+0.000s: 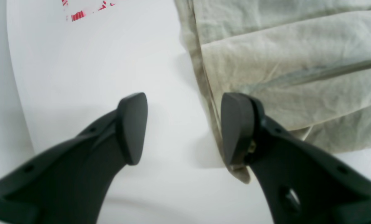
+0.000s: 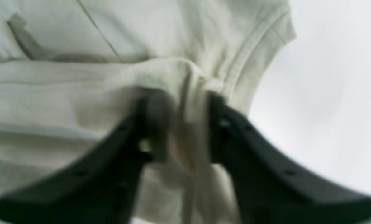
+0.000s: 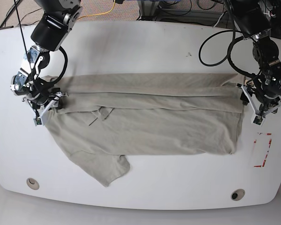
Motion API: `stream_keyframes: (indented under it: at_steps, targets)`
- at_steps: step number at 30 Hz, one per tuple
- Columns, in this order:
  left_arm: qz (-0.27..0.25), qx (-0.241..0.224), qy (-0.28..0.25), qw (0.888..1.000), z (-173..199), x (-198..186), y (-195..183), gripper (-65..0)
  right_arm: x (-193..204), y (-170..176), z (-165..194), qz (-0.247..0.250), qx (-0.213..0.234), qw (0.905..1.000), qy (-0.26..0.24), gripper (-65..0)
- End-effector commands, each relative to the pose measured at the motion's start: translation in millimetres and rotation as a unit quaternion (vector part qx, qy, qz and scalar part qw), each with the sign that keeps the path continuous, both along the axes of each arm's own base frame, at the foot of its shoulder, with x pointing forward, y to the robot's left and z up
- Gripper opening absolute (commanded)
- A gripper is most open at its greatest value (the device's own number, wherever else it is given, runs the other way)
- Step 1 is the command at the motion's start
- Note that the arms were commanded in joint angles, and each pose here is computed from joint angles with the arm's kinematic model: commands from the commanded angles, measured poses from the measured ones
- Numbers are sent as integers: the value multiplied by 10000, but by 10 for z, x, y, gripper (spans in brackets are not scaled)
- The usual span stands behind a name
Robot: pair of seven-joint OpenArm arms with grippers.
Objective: Layout the t-shirt on the table in an organized manner, then fold the t-shirt properly
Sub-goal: 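Hold the shirt edge with both grippers and adjust the grip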
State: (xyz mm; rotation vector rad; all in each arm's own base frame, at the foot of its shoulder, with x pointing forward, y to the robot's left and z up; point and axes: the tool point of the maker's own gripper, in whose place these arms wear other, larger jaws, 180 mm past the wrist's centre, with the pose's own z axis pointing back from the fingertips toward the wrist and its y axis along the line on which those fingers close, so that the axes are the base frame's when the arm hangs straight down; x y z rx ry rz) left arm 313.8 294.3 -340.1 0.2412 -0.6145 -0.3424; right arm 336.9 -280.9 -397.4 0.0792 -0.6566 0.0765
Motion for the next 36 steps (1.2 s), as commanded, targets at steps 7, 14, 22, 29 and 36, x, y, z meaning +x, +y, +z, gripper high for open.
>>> stream_keyframes:
  at_steps: [7, 14, 22, 29, 36]
  targets:
    - [-23, 45, -273, 9996, 160, 100, 18, -297, 148, -63, 194, -5, -82, 9995, -321, -609]
    - [475, -303, -495, 9972, 189, 28, 173, -292, 133, -65, 188, -3, -93, 9995, -295, -612]
    - [595, -990, -720, 9907, 168, 34, 179, -217, 23, -70, 99, 3, -116, 9999, -100, -612]
    - [656, -1217, -600, 9886, 49, 91, 150, -204, 9, -78, 194, 26, -256, 9994, -232, -614]
    - [916, -1583, -482, 9819, -95, 216, 142, -204, -8, 31, 277, 95, -318, 9987, -385, -614]
